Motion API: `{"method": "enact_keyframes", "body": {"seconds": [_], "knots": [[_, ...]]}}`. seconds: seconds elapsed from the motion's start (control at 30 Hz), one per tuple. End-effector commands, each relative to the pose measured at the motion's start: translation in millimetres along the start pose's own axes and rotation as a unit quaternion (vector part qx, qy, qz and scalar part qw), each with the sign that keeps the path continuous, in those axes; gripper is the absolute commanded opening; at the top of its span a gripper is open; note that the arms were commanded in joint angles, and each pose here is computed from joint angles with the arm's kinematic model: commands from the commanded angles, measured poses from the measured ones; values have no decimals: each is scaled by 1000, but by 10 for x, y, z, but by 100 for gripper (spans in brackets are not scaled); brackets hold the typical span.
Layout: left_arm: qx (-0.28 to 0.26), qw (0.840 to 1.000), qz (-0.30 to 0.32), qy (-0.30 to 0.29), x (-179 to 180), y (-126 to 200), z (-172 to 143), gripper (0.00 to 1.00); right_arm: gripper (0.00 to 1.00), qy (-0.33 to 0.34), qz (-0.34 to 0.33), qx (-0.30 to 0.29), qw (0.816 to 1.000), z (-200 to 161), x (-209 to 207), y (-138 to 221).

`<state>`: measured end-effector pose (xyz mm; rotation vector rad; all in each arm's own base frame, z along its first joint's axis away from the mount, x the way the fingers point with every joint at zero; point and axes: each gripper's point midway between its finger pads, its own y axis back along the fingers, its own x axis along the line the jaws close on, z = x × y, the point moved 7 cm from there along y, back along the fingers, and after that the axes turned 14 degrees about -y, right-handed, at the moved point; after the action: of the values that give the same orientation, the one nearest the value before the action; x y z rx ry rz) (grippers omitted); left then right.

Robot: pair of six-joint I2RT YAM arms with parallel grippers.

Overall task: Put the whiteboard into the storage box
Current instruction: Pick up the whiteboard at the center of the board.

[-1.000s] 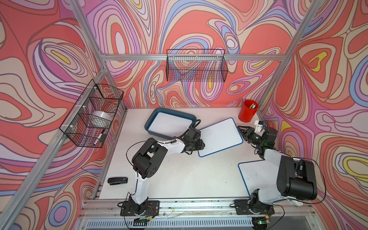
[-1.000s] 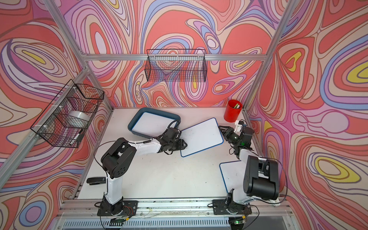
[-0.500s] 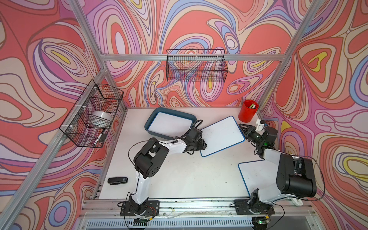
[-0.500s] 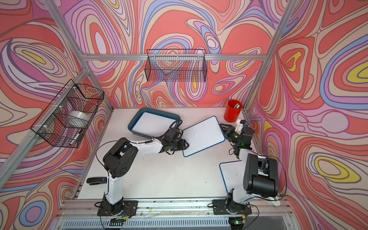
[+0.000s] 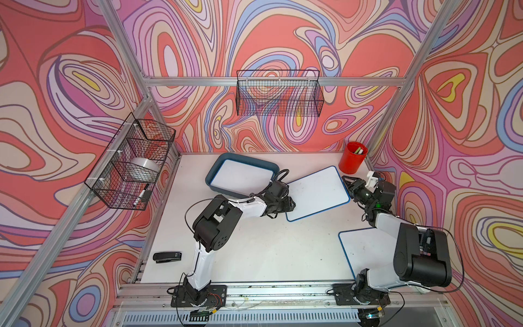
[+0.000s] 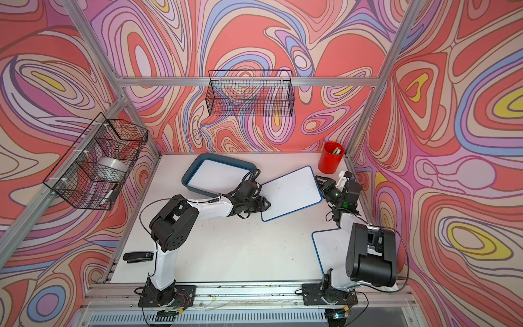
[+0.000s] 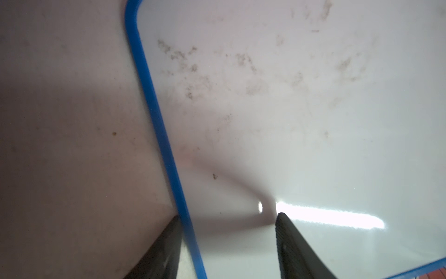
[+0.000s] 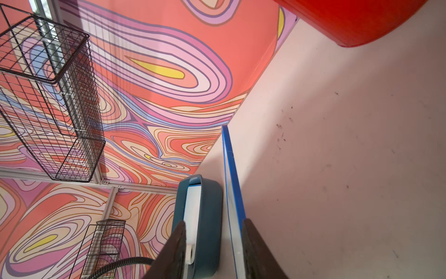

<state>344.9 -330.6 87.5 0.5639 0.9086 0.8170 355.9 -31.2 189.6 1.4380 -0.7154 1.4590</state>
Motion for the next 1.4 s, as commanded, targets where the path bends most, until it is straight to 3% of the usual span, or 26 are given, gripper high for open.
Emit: {"method": "enact_keyframes", "body": {"seconds": [0.0, 0.37, 0.73, 1.13, 1.37], "knots": [[87, 992, -86, -14, -336, -280, -490, 58, 40, -70, -35, 81, 994, -382, -236, -30], [80, 992, -96, -11, -392, -305, -454, 58, 41, -83, 19, 48, 995, -290, -69, -43], [73, 989, -129, -1, -524, -310, -421, 58, 41, -114, 66, 75, 988, -316, -89, -126], [70, 984, -161, 17, -588, -385, -387, 58, 41, -105, 79, 93, 987, -358, 94, -142], [73, 988, -133, 15, -415, -359, -416, 58, 41, -42, 24, 100, 994, -338, 294, -86]]}}
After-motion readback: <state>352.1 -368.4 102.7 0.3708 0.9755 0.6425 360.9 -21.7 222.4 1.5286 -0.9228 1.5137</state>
